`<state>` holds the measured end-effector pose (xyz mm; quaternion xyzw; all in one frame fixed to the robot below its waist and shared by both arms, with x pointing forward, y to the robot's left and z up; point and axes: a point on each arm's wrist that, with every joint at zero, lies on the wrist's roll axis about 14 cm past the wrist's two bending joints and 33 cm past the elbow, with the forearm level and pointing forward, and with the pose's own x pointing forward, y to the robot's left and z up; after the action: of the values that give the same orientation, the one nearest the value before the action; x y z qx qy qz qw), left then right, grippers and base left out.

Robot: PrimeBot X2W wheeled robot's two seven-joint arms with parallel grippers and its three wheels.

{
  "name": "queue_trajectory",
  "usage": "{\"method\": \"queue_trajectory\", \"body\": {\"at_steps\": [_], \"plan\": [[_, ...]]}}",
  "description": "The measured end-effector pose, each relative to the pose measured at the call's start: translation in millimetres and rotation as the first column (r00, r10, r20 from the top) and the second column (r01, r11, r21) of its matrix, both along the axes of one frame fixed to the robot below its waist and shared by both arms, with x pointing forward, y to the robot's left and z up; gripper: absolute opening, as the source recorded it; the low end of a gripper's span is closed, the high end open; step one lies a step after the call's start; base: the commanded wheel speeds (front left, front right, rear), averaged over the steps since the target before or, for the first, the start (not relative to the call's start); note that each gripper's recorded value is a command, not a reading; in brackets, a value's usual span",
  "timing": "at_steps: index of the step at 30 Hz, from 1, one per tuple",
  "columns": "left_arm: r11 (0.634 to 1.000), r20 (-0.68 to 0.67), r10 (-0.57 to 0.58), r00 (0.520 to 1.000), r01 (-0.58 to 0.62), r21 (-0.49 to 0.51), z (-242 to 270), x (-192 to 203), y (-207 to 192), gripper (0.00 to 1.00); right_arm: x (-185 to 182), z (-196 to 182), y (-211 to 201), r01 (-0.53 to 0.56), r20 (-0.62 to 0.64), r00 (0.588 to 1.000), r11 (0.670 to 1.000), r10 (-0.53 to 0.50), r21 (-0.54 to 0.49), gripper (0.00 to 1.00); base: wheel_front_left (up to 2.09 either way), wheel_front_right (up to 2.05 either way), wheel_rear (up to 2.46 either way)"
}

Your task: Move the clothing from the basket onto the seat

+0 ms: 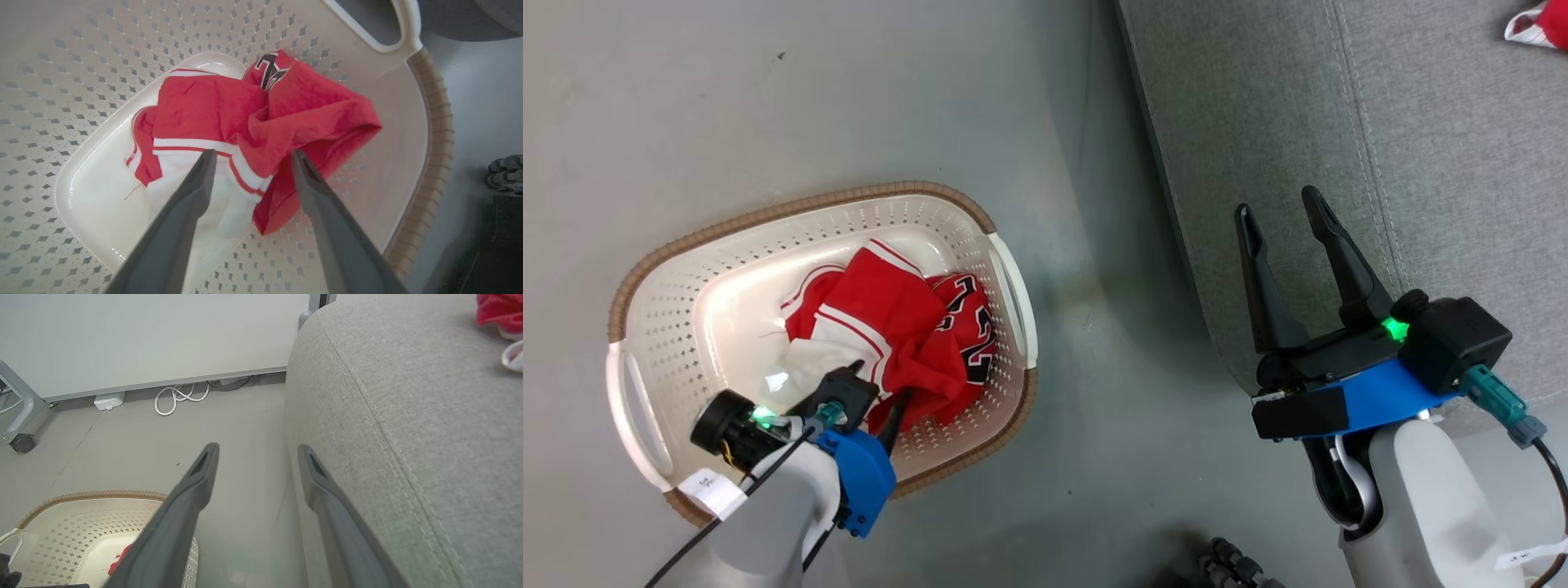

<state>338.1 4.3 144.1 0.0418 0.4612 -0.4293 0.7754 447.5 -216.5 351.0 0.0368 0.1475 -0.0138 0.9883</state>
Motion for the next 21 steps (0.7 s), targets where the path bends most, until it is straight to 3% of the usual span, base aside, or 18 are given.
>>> {"method": "queue_trajectory", "body": {"at_steps": [12, 21], "plan": [[0.995, -0.052, -0.098, 0.994, 0.098, 0.01, -25, -8, -10, 1.0, 1, -20, -1, 0.001, -0.04, 0.999, 1.0, -0.001, 0.003, 1.0, 0.0, 0.0, 0.0], [0.995, -0.068, -0.093, 0.993, 0.095, 0.036, -41, -1, -6, 1.0, 3, -31, 1, -0.008, -0.06, 0.998, 1.0, 0.008, 0.007, 1.0, 0.0, 0.0, 0.0]]}}
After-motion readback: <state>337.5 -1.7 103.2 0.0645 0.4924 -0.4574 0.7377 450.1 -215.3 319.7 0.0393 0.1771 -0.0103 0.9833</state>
